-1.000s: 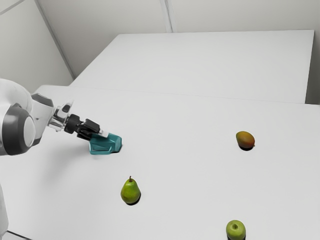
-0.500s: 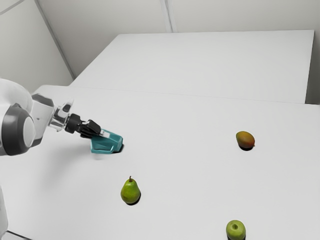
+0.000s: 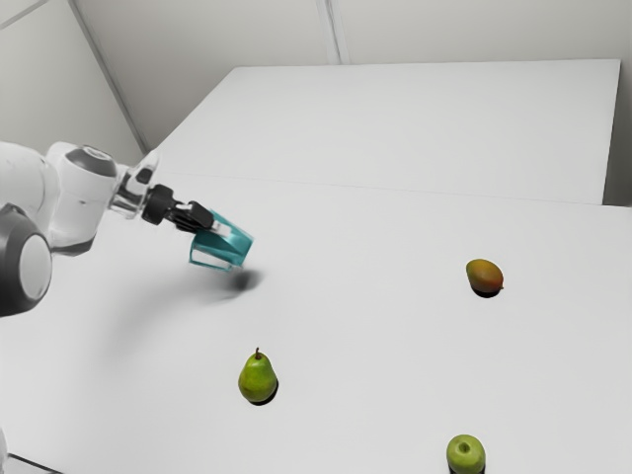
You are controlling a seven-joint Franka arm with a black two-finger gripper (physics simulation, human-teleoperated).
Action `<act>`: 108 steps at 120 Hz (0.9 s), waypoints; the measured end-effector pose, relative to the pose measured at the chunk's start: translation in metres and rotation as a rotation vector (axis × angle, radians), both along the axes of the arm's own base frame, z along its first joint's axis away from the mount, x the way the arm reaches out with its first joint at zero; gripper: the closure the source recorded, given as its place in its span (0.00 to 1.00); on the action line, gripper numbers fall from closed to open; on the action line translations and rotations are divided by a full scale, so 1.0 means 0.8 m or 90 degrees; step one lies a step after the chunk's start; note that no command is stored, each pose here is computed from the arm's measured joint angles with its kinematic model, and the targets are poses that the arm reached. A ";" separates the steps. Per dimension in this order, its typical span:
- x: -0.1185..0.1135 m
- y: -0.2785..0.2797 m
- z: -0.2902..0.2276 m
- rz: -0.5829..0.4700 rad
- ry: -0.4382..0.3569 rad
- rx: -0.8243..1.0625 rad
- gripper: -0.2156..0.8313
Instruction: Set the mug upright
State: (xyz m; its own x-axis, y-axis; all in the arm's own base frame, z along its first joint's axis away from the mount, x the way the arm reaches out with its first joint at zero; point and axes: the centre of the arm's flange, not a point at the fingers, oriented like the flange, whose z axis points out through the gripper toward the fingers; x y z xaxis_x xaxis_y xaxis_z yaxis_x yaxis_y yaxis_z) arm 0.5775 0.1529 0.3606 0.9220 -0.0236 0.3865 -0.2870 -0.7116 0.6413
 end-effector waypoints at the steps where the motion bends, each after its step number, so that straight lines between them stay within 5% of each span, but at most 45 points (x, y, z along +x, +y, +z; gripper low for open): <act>1: 0.002 -0.002 0.003 -0.004 -0.002 0.003 0.94; 44: 0.015 -0.120 0.090 -0.208 -0.019 0.269 0.95; 108: -0.057 -0.240 0.043 -0.349 -0.038 0.597 0.95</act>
